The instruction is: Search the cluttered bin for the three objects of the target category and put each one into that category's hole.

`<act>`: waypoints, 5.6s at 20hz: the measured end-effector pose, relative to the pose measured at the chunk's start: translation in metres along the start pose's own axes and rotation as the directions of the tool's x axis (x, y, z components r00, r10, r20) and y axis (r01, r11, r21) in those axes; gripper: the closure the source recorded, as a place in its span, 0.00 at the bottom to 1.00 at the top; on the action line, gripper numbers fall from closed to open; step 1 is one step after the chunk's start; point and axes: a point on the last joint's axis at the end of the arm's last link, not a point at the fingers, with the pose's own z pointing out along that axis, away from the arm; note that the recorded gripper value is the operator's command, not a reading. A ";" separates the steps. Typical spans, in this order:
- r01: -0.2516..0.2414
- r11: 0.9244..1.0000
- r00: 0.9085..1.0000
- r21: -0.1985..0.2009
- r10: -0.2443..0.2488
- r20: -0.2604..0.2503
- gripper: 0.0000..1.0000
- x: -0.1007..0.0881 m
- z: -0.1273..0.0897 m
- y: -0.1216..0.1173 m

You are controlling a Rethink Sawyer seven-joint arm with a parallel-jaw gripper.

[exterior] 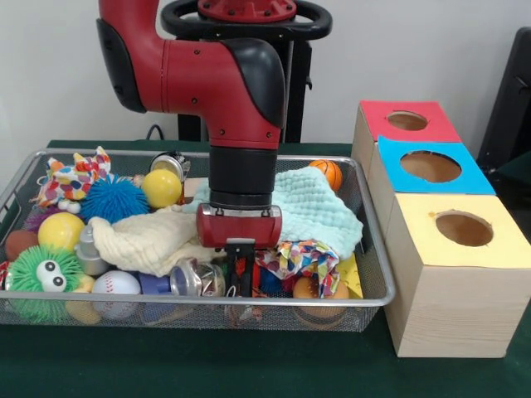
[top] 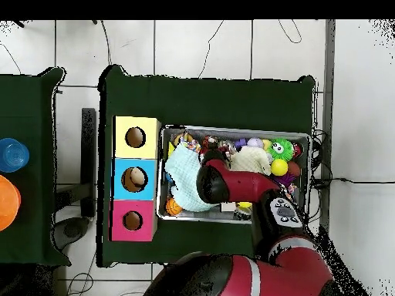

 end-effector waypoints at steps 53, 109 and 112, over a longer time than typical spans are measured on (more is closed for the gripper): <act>-0.103 0.995 0.962 -0.004 0.098 -0.255 1.00 -0.078 -0.208 0.013; -0.096 0.995 0.923 -0.039 0.074 -0.377 1.00 -0.089 -0.302 0.119; -0.118 0.993 0.928 -0.030 0.100 -0.358 1.00 -0.083 -0.300 0.126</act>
